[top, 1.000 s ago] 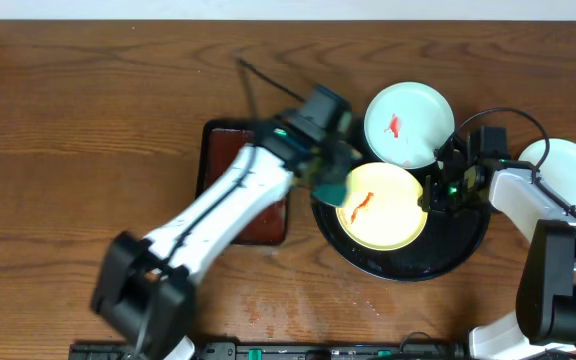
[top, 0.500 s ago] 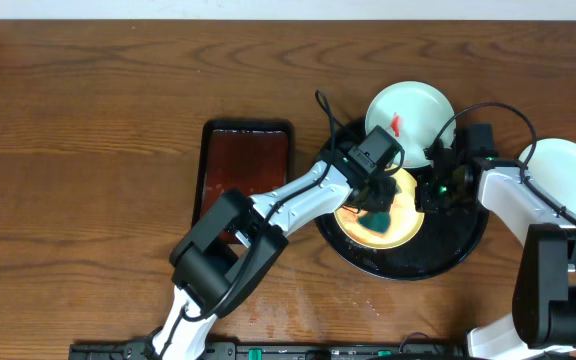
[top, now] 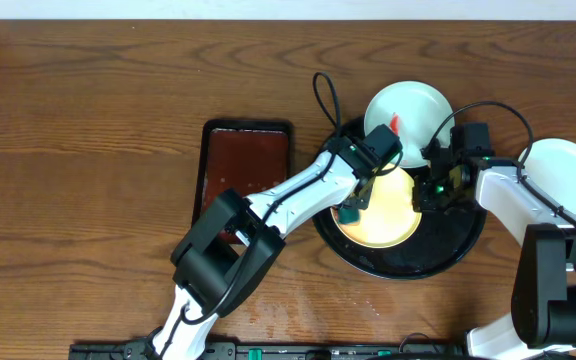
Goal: Clean dirty plates on tray and stack at the side
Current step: 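Scrub the yellow plate with the sponge while the right gripper holds it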
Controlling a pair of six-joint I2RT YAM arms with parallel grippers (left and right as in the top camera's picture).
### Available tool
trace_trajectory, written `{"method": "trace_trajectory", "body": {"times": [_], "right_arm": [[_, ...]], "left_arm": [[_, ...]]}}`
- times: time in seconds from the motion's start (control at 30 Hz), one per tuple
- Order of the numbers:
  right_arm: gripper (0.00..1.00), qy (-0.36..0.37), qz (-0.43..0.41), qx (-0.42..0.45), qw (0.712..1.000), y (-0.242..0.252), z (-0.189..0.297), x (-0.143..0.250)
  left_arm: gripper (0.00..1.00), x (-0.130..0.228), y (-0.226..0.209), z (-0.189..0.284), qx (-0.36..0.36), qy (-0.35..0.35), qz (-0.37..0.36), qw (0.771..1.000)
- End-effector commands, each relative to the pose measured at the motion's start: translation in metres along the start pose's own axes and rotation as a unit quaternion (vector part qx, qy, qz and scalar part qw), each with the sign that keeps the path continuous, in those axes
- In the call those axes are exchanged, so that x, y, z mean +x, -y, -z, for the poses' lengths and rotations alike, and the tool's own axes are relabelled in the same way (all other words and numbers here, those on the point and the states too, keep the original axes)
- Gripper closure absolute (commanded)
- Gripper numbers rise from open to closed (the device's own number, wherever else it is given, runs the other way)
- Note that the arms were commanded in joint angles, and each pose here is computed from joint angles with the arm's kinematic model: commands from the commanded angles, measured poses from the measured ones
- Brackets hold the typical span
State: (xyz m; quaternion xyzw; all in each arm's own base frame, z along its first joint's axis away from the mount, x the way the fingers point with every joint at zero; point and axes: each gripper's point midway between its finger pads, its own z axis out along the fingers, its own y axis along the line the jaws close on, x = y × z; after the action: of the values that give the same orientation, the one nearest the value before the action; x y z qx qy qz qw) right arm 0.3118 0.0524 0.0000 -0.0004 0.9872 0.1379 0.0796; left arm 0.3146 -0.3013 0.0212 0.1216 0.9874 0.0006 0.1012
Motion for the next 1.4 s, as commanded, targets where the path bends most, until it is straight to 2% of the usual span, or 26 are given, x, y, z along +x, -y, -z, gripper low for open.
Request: {"method": "trace_trajectory", "body": {"times": [0.0,0.13,0.27,0.33,0.4,0.5,0.63,0.73,0.83,0.97,1.1,1.2,1.37], "right_arm": [[0.99,-0.043,0.006,0.003,0.999,-0.005,-0.020,0.023],[0.99,-0.044,0.006,0.003,0.999,-0.005,-0.020,0.023],[0.99,-0.043,0.006,0.003,0.999,-0.005,-0.020,0.023],[0.99,-0.043,0.006,0.003,0.999,-0.005,-0.020,0.023],[0.99,-0.043,0.006,0.003,0.999,-0.005,-0.020,0.023],[0.99,-0.043,0.006,0.003,0.999,-0.005,-0.020,0.023],[0.99,-0.045,0.006,0.003,0.999,-0.005,-0.020,0.024],[0.99,-0.045,0.006,0.003,0.999,-0.005,-0.020,0.024],[0.99,-0.046,0.006,0.003,0.999,-0.005,-0.020,0.024],[0.99,-0.046,0.005,0.003,0.999,-0.004,-0.020,0.024],[0.99,-0.046,0.006,0.003,0.999,-0.005,-0.020,0.024],[0.99,-0.046,0.006,0.003,0.999,-0.005,-0.020,0.024],[0.99,-0.045,0.005,0.003,0.999,-0.005,-0.020,0.024]], "left_arm": [[0.92,-0.009,-0.033,-0.019,-0.069,0.014,0.001,0.998],[0.92,-0.015,0.034,-0.021,0.107,0.002,-0.006,0.994],[0.92,-0.018,0.095,-0.004,0.265,-0.012,-0.001,0.964],[0.92,-0.016,0.112,0.003,0.304,-0.018,-0.007,0.953],[0.92,-0.010,0.121,0.005,0.313,-0.023,-0.016,0.949],[0.92,0.004,0.125,0.004,0.305,-0.041,-0.024,0.951],[0.92,0.016,0.102,-0.008,0.247,-0.065,-0.011,0.967],[0.92,0.014,0.071,-0.020,0.181,-0.062,0.006,0.982],[0.92,0.008,0.022,-0.031,0.085,-0.054,0.028,0.995],[0.92,-0.002,-0.031,-0.030,-0.017,-0.044,0.048,0.998],[0.92,-0.018,-0.063,-0.017,-0.096,-0.012,0.041,0.994],[0.92,-0.028,-0.070,-0.012,-0.119,0.007,0.017,0.993],[0.92,-0.027,-0.055,-0.015,-0.087,0.003,0.010,0.996]]}}
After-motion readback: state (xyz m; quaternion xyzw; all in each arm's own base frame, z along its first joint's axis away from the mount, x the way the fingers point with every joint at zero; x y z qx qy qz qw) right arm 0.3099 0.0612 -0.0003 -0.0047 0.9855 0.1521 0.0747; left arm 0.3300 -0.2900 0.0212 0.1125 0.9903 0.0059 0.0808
